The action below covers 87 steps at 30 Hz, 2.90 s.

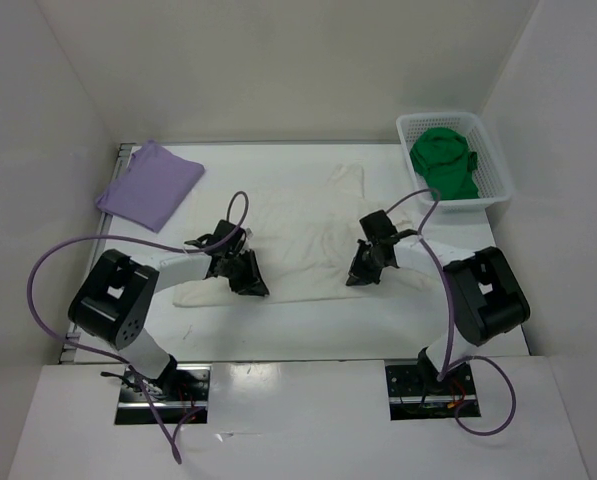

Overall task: Fold and stack the t-shirts
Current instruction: Fold the flattened tshirt in 1/3 of the way

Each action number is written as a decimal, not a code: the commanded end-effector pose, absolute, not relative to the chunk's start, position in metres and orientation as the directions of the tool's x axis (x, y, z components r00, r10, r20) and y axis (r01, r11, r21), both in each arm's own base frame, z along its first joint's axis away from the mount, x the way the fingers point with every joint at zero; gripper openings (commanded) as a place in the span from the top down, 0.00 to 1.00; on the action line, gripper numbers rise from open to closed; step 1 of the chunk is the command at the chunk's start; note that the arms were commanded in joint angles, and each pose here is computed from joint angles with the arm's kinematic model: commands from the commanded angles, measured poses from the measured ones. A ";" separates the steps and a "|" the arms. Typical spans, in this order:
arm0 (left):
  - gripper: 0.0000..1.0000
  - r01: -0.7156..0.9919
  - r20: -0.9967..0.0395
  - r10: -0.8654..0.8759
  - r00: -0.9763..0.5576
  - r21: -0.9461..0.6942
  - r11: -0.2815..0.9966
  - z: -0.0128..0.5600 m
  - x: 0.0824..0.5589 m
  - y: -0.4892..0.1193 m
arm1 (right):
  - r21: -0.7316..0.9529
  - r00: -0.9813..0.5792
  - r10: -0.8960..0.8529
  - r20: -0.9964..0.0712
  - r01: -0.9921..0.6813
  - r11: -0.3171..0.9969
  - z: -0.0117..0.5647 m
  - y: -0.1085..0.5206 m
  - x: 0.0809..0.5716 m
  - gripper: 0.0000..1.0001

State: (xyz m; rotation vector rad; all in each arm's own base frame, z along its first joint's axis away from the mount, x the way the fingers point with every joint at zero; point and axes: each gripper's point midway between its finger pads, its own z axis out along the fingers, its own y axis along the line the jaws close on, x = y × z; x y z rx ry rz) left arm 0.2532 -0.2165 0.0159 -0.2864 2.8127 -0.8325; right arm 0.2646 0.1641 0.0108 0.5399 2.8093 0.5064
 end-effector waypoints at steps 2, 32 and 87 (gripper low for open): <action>0.74 -0.203 0.061 -0.195 -0.979 -0.420 0.885 0.001 0.183 -0.184 | 0.286 -0.942 0.333 -0.027 0.312 0.906 -0.003 0.173 0.202 0.97; 0.85 -0.199 -0.372 -0.489 -0.789 -0.598 0.776 0.116 0.366 -0.137 | 0.325 -0.692 0.458 -0.558 0.326 0.888 0.075 0.089 0.559 0.59; 0.78 -0.518 -0.310 -0.725 -0.615 -0.534 0.668 0.034 0.423 -0.013 | 0.359 -0.714 0.397 -0.577 0.215 0.908 0.116 0.123 0.569 1.00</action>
